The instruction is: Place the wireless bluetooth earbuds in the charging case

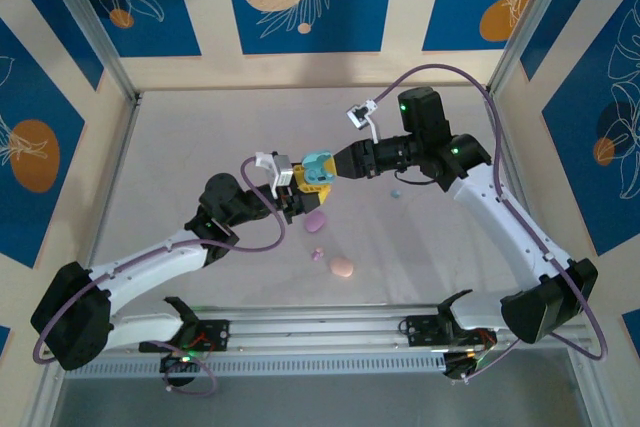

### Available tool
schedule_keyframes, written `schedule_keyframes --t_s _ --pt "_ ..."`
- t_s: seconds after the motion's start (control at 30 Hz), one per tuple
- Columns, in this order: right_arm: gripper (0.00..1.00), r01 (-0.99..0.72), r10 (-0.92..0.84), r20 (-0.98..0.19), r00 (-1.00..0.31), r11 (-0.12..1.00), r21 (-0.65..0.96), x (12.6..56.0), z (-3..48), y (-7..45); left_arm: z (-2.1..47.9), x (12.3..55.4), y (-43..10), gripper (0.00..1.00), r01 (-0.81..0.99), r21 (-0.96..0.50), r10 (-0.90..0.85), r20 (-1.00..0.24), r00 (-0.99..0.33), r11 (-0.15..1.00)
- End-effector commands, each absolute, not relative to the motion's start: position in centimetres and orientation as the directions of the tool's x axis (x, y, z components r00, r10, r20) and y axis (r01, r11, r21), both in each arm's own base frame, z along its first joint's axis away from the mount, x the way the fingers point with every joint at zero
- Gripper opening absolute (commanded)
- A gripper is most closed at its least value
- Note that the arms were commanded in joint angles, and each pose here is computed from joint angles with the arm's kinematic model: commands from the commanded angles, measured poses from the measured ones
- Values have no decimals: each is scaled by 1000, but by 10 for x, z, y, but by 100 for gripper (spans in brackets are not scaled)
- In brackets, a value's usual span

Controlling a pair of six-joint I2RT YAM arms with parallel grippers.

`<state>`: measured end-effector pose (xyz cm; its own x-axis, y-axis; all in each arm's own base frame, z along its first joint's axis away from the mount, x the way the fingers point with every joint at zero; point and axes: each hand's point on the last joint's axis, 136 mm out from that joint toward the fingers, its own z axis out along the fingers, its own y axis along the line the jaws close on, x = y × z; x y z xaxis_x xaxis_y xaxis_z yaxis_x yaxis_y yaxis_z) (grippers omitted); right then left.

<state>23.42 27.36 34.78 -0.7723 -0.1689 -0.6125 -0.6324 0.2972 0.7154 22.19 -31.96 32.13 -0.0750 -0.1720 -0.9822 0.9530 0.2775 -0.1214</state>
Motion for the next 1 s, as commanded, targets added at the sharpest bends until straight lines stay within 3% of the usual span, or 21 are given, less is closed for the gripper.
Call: schedule_keyframes --t_s 0.0,0.3,0.97 --pt "42 -643 -134 -641 -756 337 688 238 360 267 346 207 -321 27 975 -60 -220 -975 -12 215" --pt "42 -621 -110 -633 -766 378 686 240 361 260 345 208 -321 27 974 -62 -217 -976 -13 218" --pt "29 -591 -142 -584 -799 361 721 224 356 255 345 212 -322 28 970 -62 -212 -977 -11 234"
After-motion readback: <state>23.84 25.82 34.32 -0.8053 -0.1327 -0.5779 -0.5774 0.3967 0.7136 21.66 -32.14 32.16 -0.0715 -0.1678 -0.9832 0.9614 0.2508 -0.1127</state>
